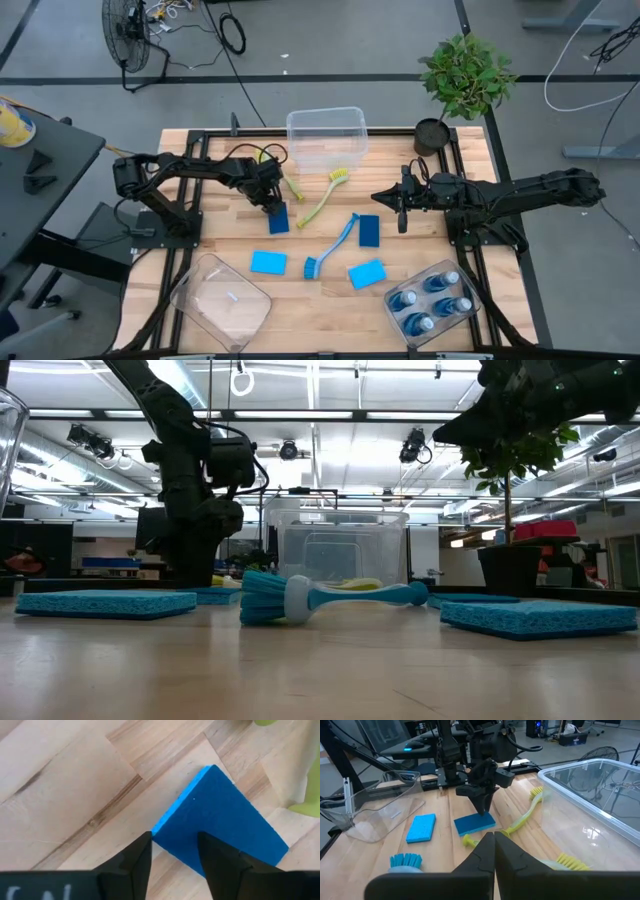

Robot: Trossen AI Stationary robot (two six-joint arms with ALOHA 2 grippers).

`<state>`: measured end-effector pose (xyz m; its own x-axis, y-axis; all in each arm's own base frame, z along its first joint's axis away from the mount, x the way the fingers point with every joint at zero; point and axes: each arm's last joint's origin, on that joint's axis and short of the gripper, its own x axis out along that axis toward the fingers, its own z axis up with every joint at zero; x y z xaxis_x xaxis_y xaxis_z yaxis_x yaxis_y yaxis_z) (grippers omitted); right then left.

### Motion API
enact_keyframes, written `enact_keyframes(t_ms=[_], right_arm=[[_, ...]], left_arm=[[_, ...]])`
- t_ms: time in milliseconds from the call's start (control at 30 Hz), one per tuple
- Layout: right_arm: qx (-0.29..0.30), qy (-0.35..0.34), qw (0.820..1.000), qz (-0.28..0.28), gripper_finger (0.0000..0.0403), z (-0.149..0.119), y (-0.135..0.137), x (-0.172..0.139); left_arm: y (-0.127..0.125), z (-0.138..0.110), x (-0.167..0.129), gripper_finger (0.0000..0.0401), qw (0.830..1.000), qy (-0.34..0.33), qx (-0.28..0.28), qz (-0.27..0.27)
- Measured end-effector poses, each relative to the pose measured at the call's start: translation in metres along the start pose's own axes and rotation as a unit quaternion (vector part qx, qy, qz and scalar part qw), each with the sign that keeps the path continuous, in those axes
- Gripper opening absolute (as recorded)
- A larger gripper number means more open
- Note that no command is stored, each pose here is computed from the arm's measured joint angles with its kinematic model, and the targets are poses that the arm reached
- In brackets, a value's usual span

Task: Pick & Place Kitchen Sink Supplies
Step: Put the blue sponge into the bottom left transparent bin

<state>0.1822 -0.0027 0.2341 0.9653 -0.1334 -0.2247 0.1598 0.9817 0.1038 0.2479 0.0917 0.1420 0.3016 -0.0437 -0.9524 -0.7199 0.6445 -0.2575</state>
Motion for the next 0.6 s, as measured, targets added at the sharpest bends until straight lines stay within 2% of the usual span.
enact_keyframes(t_ms=[433, 600], right_arm=[[0.0, 0.0, 1.0, 0.0, 0.0004, 0.0, 0.0, 0.0], [0.0, 0.0, 1.0, 0.0, 0.0004, 0.0, 0.0, 0.0]], left_arm=[[0.0004, 0.0002, 0.0, 0.0012, 1.0, -0.003, 0.004, 0.005], [0.0004, 0.0002, 0.0, 0.0004, 1.0, -0.003, 0.009, 0.005]])
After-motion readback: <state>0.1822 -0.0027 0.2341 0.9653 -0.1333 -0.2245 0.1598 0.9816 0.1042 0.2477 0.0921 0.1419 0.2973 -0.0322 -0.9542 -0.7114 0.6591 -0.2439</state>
